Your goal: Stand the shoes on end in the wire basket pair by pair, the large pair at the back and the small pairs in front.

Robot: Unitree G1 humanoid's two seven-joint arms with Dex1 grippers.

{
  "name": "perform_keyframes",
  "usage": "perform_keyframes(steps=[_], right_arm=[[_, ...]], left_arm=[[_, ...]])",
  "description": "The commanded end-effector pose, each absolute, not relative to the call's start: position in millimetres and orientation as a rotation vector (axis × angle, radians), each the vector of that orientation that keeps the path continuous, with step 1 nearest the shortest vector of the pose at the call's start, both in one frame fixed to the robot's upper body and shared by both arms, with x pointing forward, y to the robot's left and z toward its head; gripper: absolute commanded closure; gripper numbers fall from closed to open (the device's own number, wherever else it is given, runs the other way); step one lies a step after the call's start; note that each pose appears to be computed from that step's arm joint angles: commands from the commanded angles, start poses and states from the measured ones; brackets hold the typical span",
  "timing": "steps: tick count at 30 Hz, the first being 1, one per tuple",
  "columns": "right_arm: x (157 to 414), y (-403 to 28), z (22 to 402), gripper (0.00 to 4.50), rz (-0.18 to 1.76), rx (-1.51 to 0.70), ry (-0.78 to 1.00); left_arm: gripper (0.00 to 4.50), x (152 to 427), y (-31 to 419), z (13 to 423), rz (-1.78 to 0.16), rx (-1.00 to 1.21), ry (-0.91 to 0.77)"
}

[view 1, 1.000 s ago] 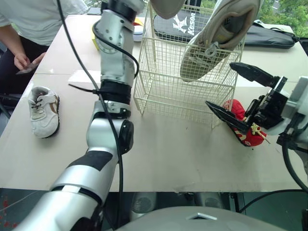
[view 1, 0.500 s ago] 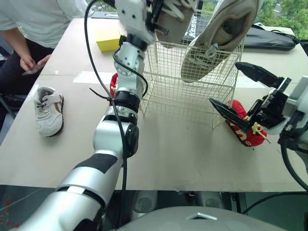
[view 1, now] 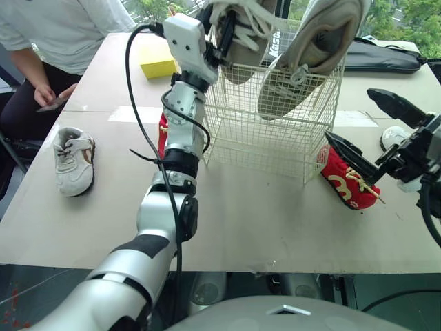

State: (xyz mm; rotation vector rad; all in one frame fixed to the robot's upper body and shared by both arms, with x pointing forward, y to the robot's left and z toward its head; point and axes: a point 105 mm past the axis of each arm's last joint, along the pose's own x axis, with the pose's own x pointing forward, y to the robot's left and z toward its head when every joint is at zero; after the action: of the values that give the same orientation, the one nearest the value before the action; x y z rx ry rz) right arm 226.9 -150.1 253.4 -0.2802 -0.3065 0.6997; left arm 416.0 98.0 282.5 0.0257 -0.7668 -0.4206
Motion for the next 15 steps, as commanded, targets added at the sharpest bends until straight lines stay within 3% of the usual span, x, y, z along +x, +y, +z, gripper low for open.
perform_keyframes(steps=[1, 15], right_arm=[[221.5, -148.1, 261.9, 0.00, 0.709, -0.294, -0.338], [230.9, -148.5, 255.5, 0.00, 0.730, -0.289, -0.291]], left_arm=[[0.22, 411.4, 106.7, 280.0, -0.398, 0.008, -0.761], [0.22, 366.4, 140.5, 280.0, -0.475, -0.071, -0.682]])
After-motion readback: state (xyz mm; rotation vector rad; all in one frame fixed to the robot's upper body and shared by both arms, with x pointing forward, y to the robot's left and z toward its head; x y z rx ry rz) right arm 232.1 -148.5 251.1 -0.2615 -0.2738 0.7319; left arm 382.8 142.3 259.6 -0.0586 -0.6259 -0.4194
